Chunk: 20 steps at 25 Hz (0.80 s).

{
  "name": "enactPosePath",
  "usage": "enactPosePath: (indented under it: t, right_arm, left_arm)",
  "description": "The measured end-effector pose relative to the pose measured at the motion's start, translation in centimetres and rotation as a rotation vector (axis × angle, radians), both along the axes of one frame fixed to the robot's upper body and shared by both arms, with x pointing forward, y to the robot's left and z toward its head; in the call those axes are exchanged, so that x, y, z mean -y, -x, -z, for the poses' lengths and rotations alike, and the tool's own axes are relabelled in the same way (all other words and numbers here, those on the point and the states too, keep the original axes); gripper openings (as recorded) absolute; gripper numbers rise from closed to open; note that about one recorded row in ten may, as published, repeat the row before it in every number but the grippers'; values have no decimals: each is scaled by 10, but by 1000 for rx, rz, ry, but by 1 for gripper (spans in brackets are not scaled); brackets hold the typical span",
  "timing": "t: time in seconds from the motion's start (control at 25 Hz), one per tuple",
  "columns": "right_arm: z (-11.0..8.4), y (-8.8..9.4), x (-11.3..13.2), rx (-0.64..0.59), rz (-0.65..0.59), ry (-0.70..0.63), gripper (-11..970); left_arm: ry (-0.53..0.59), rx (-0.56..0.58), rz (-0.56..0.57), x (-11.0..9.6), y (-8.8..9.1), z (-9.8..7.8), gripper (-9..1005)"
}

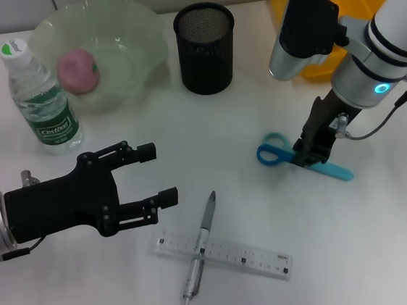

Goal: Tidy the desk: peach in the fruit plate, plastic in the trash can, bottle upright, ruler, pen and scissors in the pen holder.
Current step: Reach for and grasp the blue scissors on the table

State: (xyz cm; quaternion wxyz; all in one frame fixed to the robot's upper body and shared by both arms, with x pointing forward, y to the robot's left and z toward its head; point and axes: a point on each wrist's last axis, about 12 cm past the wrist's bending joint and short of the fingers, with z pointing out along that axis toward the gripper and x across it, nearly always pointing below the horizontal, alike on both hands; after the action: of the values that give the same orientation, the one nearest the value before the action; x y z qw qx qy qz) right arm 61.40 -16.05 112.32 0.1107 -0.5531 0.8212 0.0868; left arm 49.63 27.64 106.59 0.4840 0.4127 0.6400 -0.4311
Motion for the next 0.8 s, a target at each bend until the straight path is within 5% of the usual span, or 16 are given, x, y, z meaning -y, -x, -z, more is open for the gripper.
enactPosePath:
  t: [0.6, 0.8]
  right_arm:
    - [-1, -2, -3, 16, 0, 16, 462]
    - [3, -2, -5, 4, -1, 23, 458]
  left_arm:
    - [3, 5, -7, -1, -1, -1, 810]
    - [4, 5, -9, -1, -1, -1, 810]
